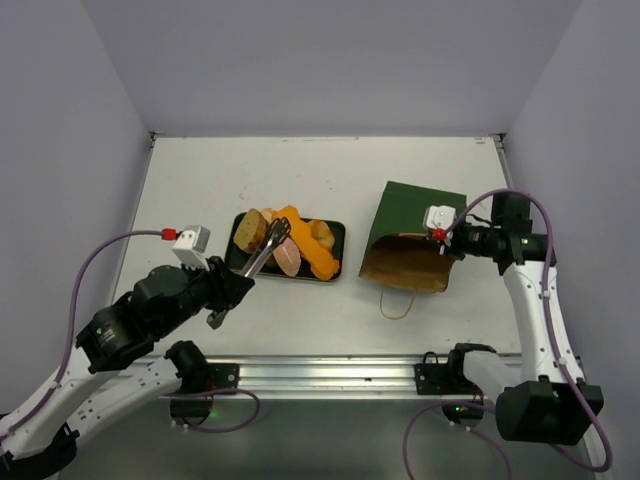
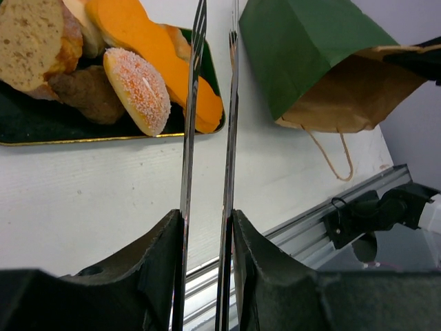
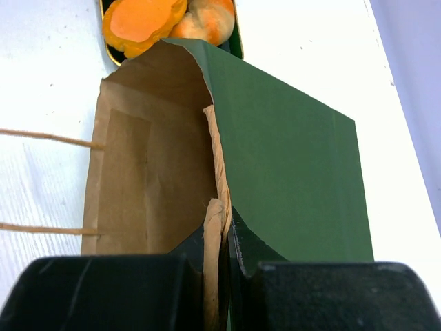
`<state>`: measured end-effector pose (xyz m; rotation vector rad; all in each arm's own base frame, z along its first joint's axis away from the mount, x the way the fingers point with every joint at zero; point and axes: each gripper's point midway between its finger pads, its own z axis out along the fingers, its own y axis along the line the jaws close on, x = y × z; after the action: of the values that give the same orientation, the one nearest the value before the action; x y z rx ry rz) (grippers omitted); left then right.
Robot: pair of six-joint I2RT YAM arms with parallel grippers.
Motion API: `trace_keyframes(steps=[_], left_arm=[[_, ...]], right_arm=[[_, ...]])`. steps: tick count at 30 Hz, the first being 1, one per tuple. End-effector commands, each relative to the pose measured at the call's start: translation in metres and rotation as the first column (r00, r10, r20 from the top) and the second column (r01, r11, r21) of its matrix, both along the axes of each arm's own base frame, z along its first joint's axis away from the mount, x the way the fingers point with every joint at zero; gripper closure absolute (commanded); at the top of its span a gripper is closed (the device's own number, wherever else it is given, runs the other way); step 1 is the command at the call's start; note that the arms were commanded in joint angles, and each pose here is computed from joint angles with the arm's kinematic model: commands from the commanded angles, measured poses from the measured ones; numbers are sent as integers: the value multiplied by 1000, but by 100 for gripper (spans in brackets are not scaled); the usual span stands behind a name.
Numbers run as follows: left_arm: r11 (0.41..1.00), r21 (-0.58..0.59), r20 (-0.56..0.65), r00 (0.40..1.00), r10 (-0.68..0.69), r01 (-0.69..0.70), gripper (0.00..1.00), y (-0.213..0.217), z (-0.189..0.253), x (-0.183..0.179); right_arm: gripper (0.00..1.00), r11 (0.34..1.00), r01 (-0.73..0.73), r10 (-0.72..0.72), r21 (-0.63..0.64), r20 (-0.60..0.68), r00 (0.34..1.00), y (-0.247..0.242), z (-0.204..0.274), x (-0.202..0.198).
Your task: Take the fake bread out of the paper bag
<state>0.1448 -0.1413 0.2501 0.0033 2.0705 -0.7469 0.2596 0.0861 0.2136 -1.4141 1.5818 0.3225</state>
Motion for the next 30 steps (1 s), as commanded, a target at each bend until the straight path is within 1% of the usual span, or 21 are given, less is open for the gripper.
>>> trace_keyframes(steps=[1,3,4,5,6,7,8,9,11,12,13,16,18,19,22,23,24,25,28,29,30], left_arm=[[995,-24,70,993,-95,97,63,-15,7,-2],[989,-22,71,987,-141,143,63,-20,2,-6],[986,-28,80,984,-159,162,63,-23,3,-7],[980,-21,82,977,-195,197,63,-27,0,-10],[978,-19,85,975,-206,208,63,-29,-1,-11],[977,-18,91,973,-211,213,63,-29,0,-11],[977,-17,95,973,-212,214,63,-29,0,-11],[980,-6,101,976,-195,197,63,-28,1,-7],[984,3,111,978,-175,176,63,-26,5,-3],[988,18,113,982,-152,151,64,-24,6,3],[990,18,120,982,-142,141,64,-24,8,5],[992,22,142,982,-123,121,64,-26,13,14],[991,56,149,980,-131,124,65,-28,10,18],[988,65,156,977,-147,138,65,-31,9,19],[961,77,163,948,-275,265,65,-58,-6,18],[951,88,129,943,-307,297,67,-66,-25,17],[924,57,128,915,-383,378,68,-84,-30,13],[911,55,97,905,-413,410,68,-91,-45,10],[887,65,108,880,-462,458,68,-112,-56,9],[865,83,88,861,-502,495,68,-123,-68,2],[854,81,109,847,-519,513,68,-132,-66,0]], right_arm=[[100,996,-87,87,-16,17,996,5,9,-10],[100,999,-44,45,-33,47,998,-1,10,2],[100,999,40,-40,-25,2,999,-8,6,8],[100,995,95,-93,-24,70,993,-14,12,28],[100,985,171,-170,-5,68,983,-20,14,38],[100,965,259,-260,37,19,966,-25,14,43],[100,945,325,-326,30,22,945,-34,12,51],[100,917,389,-392,91,23,920,-37,22,62],[100,882,450,-455,141,7,891,-40,27,71],[100,862,476,-488,177,30,872,-43,36,80],[100,812,536,-542,232,-41,839,-43,37,82],[100,752,588,-578,297,-131,805,-42,48,88],[100,741,587,-571,325,-156,806,-38,59,90],[100,719,605,-580,342,-184,794,-37,63,90],[100,666,648,-617,370,-215,757,-42,72,94],[100,638,670,-640,380,-222,735,-46,75,97],[100,576,716,-672,393,-270,689,-52,75,101],[100,547,738,-700,395,-268,662,-59,79,105],[100,519,756,-701,398,-308,643,-60,80,109],[100,513,760,-701,400,-316,640,-61,80,109],[100,506,762,-697,403,-329,637,-60,80,109]])
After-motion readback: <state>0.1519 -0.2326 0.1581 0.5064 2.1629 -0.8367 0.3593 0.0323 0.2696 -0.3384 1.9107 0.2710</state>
